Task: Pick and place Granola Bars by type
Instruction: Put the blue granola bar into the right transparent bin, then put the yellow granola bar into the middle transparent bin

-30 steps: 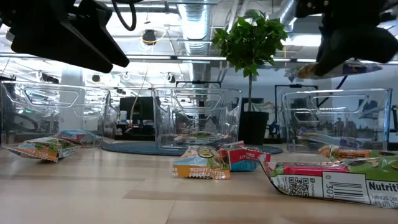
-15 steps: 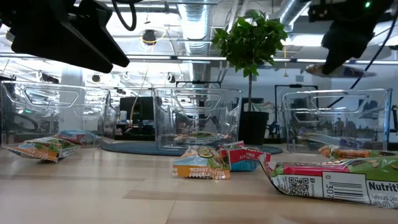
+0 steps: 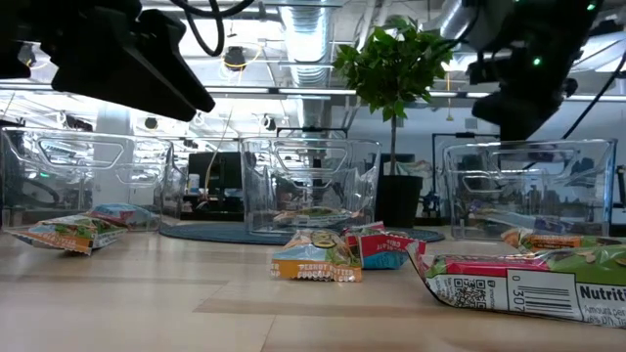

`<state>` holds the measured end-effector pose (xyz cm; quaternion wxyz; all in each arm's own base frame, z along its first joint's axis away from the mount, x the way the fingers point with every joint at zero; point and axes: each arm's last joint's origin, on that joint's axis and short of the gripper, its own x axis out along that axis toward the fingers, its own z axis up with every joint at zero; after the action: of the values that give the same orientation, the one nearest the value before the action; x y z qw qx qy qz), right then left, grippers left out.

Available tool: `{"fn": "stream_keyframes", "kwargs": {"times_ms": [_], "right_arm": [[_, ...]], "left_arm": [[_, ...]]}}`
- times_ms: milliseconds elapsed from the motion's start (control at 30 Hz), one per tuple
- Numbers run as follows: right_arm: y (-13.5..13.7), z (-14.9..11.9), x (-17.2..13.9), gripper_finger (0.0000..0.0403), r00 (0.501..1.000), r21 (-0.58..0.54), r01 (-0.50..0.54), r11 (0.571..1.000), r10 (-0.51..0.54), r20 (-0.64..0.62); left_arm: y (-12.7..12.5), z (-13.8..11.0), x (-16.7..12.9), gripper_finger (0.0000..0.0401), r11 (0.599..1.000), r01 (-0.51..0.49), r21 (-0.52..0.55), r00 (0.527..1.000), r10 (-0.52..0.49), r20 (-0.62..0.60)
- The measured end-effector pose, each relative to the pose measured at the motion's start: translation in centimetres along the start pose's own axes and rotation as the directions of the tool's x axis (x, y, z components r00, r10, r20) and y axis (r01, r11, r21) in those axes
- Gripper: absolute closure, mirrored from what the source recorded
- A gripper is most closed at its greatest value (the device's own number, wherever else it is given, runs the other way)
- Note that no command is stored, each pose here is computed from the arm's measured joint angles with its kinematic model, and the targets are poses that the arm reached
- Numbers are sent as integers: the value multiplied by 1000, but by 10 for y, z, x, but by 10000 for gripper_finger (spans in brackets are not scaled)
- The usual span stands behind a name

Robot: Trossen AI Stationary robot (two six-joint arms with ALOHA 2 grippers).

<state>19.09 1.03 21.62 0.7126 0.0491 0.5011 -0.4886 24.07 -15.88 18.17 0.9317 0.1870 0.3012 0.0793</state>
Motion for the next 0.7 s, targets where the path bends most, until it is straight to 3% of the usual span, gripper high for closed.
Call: {"fn": "stream_keyframes", "kwargs": {"times_ms": [400,700], "right_arm": [[-2,4,9,329,1000,17,13,1000,-13,-2],[-2,5,9,252,999,21,23,1000,-24,21]], "left_arm": [[0,0,0,177,1000,7,-1,1000,-7,-1],[0,0,0,177,1000,7,-1,1000,-7,-1]]}}
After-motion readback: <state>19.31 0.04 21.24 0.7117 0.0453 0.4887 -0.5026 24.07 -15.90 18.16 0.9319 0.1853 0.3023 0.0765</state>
